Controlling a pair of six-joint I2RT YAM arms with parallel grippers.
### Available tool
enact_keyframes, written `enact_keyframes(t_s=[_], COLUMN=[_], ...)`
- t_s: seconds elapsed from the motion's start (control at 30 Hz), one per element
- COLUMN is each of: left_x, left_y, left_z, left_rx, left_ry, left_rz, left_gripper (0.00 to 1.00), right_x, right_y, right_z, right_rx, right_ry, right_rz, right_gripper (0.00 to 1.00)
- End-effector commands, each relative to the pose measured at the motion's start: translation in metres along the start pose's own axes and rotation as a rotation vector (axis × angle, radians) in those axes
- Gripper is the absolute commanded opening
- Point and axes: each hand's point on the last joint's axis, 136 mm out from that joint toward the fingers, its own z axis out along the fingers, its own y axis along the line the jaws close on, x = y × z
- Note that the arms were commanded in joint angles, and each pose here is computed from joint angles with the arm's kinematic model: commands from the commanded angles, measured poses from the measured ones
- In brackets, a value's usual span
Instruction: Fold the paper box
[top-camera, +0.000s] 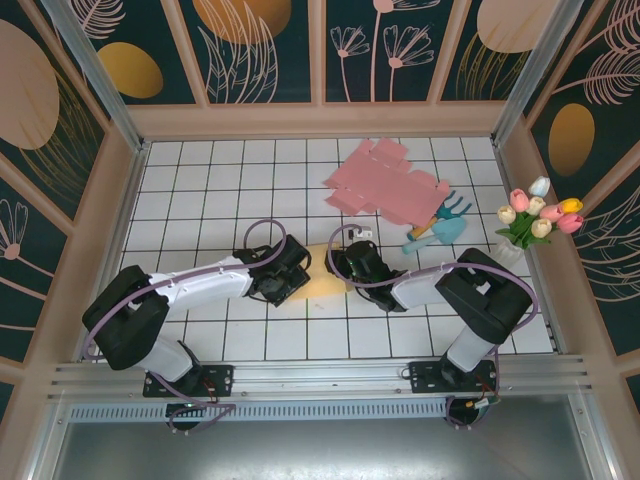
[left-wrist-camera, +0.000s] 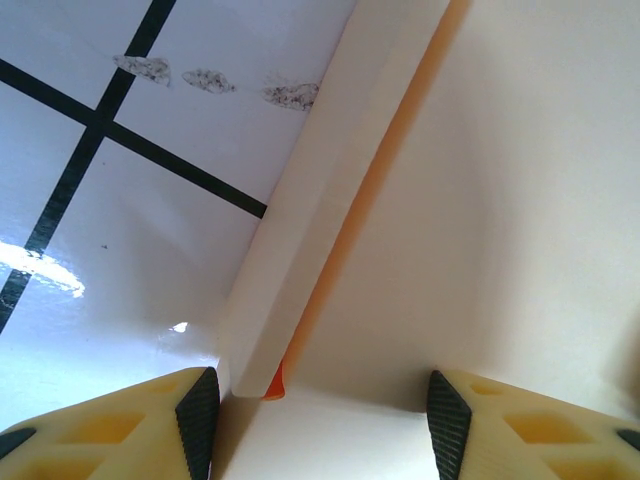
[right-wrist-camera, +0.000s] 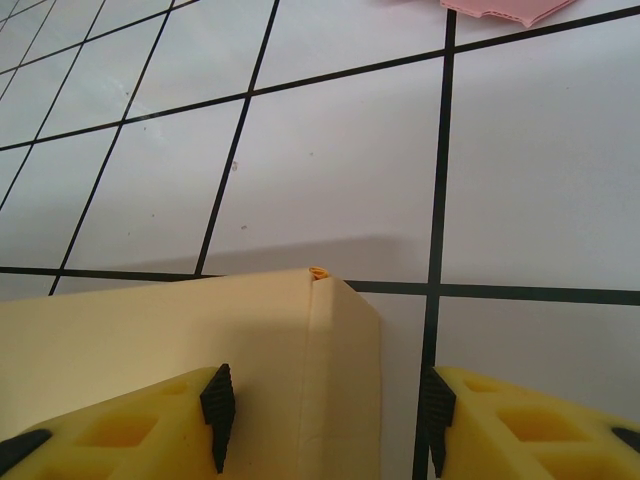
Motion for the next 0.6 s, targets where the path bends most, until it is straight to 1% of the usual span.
enact_keyframes(t_s=[0.0,0.33,0.57], left_x=[-0.006,-0.007,-0.007], left_y=[0.011,0.02,0.022], left_z=[0.002,0.01,0.01], left_rx=[-0.037,-0.077,-0.08], left_ry=[-0.043,-0.052,-0.056], left_rz=[-0.001,0.012,0.012], left_gripper=[0.59,0.58,0.58], right_x=[0.055,0.046,0.035], right_y=[-0.034,-0.026,-0.011], right_z=[-0.005,-0.014,-0.026], right_rx=[0.1,0.08,0.036], right_ry=[0.177,0.164,0.14], right_rz=[-0.067,-0.072,-0.075], right_gripper=[0.56,0.56,0.56])
